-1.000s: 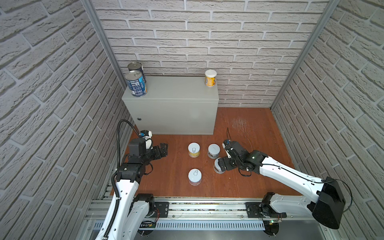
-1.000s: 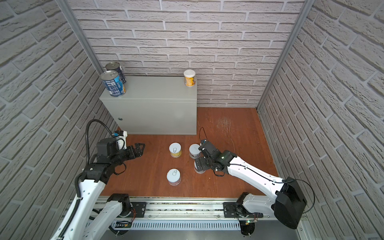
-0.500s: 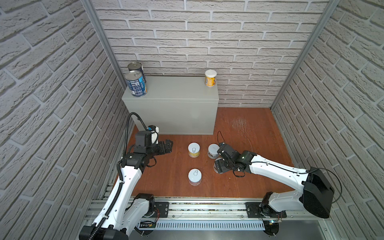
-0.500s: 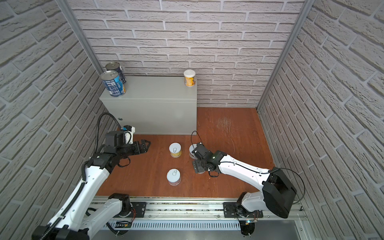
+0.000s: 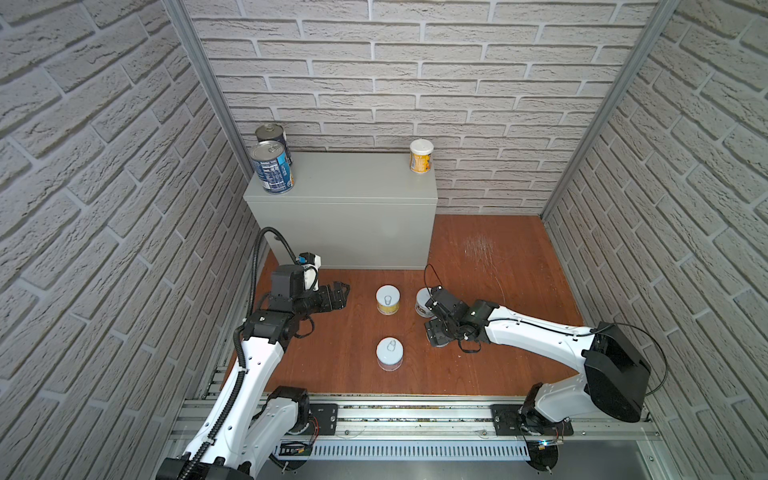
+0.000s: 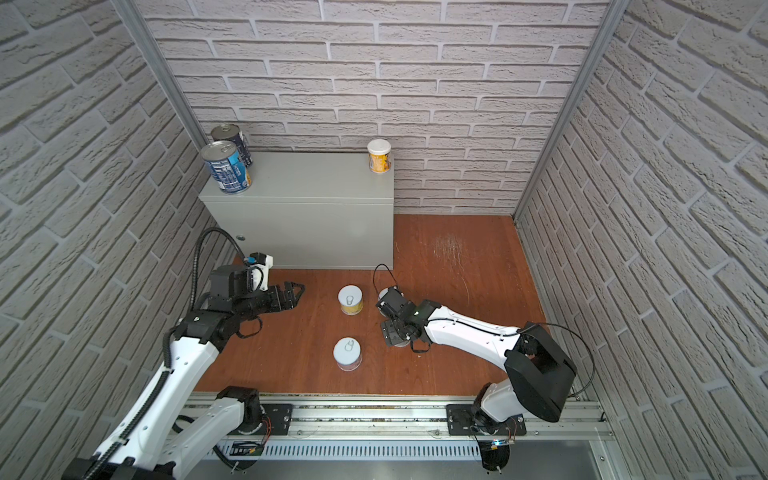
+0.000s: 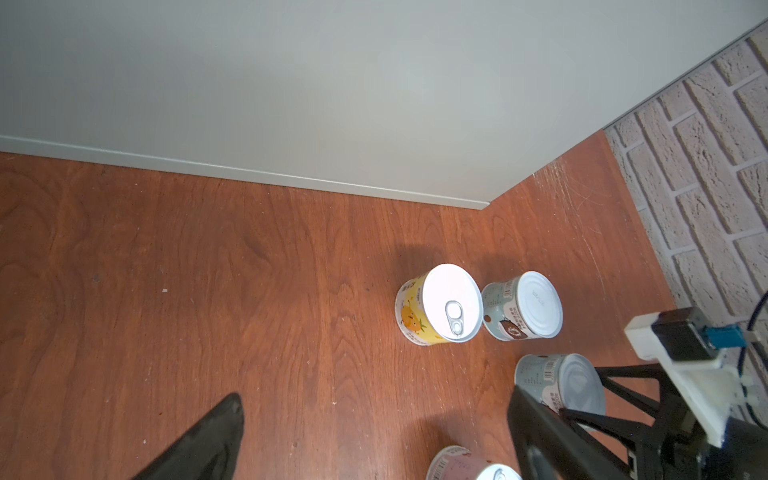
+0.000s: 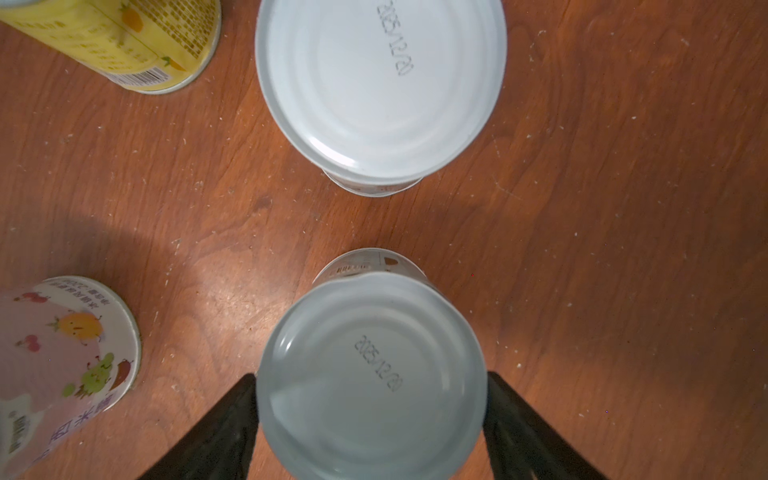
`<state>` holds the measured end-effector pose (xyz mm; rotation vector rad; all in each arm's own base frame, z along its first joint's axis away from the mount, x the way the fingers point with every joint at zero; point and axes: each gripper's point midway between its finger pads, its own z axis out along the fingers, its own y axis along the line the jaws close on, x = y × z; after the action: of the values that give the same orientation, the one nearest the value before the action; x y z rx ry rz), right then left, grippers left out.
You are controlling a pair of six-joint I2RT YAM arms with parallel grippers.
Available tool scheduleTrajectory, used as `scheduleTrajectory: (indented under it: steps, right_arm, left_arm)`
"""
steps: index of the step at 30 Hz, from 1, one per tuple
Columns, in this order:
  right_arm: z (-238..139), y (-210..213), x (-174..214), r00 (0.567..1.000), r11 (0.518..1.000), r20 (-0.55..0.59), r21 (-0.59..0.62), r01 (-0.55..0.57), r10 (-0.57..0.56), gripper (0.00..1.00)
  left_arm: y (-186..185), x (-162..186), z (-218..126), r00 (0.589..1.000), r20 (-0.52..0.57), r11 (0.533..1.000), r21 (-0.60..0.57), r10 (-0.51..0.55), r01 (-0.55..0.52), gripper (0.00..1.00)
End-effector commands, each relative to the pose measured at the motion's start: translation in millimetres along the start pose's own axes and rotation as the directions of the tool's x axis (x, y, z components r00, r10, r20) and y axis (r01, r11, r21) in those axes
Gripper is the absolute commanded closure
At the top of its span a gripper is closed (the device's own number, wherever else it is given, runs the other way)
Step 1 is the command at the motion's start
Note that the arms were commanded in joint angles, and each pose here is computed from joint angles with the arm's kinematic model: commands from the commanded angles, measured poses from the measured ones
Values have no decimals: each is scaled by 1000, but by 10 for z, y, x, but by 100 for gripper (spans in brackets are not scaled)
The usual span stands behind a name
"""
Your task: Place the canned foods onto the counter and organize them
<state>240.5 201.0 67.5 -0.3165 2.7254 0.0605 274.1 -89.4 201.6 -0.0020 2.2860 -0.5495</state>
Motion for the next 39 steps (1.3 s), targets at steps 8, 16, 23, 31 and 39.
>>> scheduleTrajectory:
  steps: [8, 16, 23, 31, 39]
  right_arm:
    - [102, 73, -107, 1000, 1000, 24, 14, -21, 20, 22]
    - [148, 45, -126, 1000, 999, 26, 44, -14, 13, 22]
    - [213, 76, -148, 1000, 999, 16, 49, 6, -7, 21]
    - [204, 104, -227, 999, 999, 31, 50, 19, -21, 18]
    - [168, 129, -285, 998, 999, 54, 38, 9, -11, 33]
  left_arm:
    - [-62, -52, -7, 999, 36, 999, 31, 12, -13, 2]
    - [-59, -49, -8, 999, 37, 999, 30, 12, -13, 2]
    - [-60, -46, -1, 999, 34, 999, 33, 10, -11, 2]
    - [-61, -46, -7, 999, 36, 999, 32, 13, -14, 2]
    - [-66, -42, -7, 999, 34, 999, 35, 15, -17, 2]
